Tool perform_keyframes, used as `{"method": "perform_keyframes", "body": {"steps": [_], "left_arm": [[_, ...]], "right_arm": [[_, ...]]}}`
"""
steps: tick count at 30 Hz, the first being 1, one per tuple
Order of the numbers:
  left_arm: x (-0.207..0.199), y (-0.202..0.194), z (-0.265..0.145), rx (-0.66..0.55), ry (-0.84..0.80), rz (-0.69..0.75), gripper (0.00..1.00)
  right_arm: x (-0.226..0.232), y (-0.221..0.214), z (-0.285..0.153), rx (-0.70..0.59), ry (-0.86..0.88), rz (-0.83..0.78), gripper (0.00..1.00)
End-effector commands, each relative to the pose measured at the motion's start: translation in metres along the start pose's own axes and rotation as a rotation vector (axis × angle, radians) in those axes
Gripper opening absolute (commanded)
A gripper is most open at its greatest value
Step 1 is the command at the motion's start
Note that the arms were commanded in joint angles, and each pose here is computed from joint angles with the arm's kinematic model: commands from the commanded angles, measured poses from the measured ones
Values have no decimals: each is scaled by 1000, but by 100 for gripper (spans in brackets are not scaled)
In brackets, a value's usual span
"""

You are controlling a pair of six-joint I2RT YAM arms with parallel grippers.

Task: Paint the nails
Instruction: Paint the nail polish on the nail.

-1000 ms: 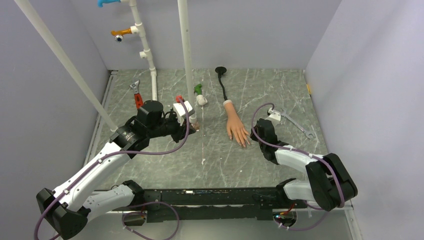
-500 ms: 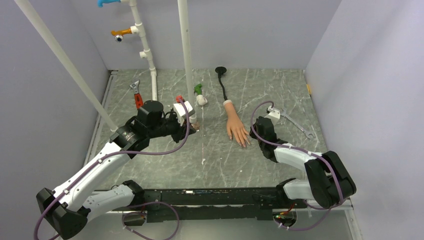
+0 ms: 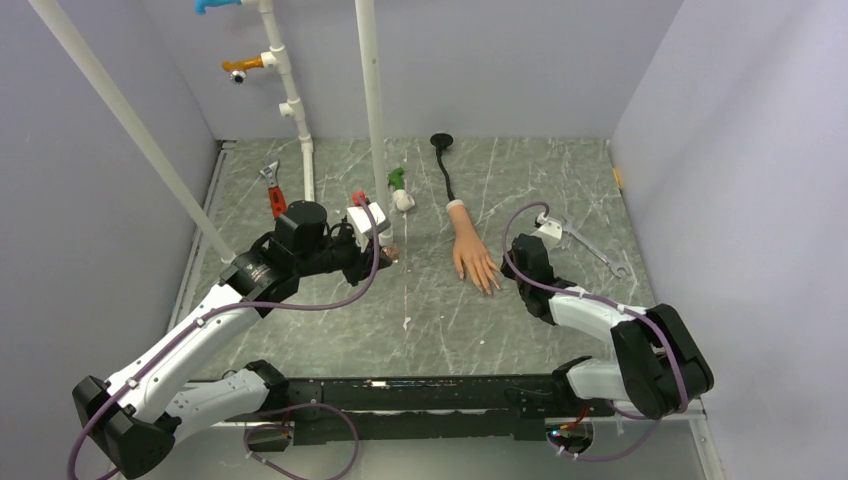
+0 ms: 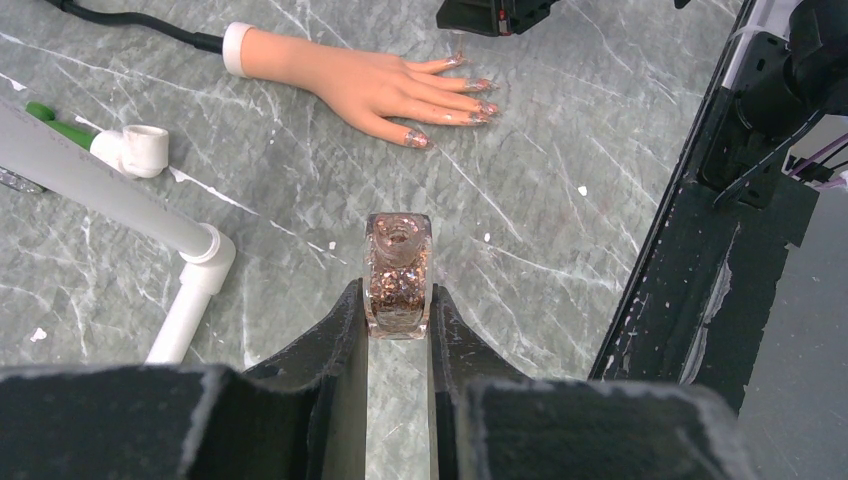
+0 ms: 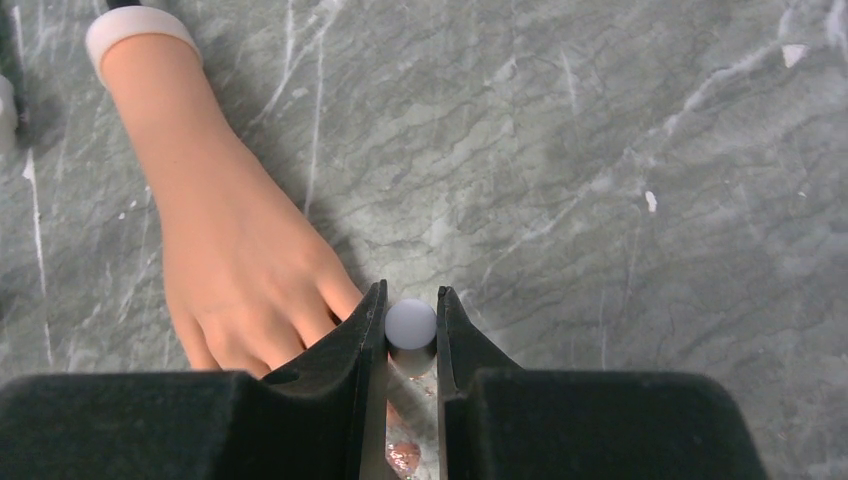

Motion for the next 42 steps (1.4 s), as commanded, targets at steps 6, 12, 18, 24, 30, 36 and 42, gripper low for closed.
{"method": "perform_keyframes", "body": {"steps": [6, 12, 18, 24, 30, 36, 42], "left_arm": [[-3, 22, -9, -60, 9, 35, 0], [-4, 22, -8, -58, 3, 35, 0], [-4, 21, -7, -53, 0, 33, 0], [-4, 21, -7, -53, -3, 32, 0], [-4, 22, -8, -57, 2, 35, 0], [-4, 22, -8, -55, 3, 34, 0], [-5, 22, -8, -54, -1, 37, 0]], "right_arm": [[-20, -9, -4, 19, -106, 39, 0], [-24, -11, -6, 26, -120, 41, 0], [-24, -7, -9, 12, -113, 42, 0], [-15, 2, -9, -15, -72, 56, 0], [-6, 7, -6, -22, -33, 57, 0], [2, 8, -3, -20, 4, 76, 0], [6, 11, 0, -24, 12, 78, 0]]}}
Point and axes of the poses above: each gripper's point midway between its finger pads, its own z axis out along the fingers, its own x axis along the line the jaws close on, y = z × x, the point moved 2 cm from there along -z, back along the fingers, and after that the axes turned 8 degrees about -z, right-handed, at the moved point
